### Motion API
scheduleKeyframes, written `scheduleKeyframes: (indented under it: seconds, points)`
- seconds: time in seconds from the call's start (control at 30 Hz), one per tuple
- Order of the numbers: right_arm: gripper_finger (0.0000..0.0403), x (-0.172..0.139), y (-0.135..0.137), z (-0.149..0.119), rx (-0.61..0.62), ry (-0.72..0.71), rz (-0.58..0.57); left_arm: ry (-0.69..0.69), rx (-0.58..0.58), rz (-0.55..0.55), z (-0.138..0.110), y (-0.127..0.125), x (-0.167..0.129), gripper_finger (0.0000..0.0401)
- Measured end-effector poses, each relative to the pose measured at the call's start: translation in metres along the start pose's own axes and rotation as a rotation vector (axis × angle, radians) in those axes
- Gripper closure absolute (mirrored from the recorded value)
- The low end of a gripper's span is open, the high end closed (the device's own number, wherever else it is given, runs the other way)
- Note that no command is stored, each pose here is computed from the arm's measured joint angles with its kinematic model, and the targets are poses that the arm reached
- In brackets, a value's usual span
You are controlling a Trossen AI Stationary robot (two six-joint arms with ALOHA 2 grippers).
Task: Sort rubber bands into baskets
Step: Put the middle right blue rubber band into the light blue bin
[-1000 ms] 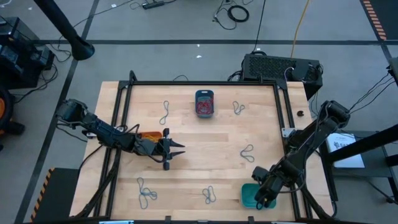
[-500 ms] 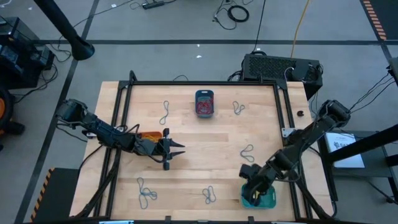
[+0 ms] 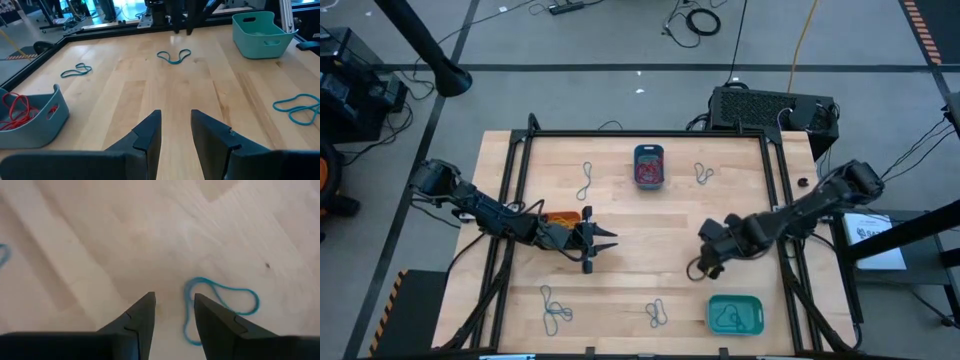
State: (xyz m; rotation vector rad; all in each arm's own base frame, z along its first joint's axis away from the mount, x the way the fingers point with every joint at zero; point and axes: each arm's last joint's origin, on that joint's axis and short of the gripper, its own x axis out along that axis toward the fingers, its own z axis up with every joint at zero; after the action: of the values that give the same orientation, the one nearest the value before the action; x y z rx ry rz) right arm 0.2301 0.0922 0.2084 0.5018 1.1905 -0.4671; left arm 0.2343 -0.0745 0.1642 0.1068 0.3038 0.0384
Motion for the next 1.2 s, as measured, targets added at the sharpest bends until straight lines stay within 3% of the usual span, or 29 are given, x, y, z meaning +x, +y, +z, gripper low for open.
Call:
scheduleKeyframes:
  seconds: [0.5, 0.83, 0.93, 1.2]
  points:
    - [0.0273, 0.058, -0.035, -0.025, 0.03, 0.016, 0.016, 0.027, 0.01, 0.001, -0.003, 0.0, 0.0, 0.0287]
    - [0.0275, 0.07, -0.045, -0.038, 0.042, 0.002, 0.004, 0.028, 0.01, 0.001, -0.003, 0.0, 0.0, 0.0287]
    - [0.0295, 0.069, -0.043, -0.042, 0.023, 0.004, 0.009, 0.028, 0.01, 0.001, -0.003, 0.0, 0.0, 0.0287]
    - [0.0395, 0.067, -0.033, -0.053, -0.002, 0.03, 0.082, 0.028, 0.009, 0.001, -0.003, 0.0, 0.0, 0.0287]
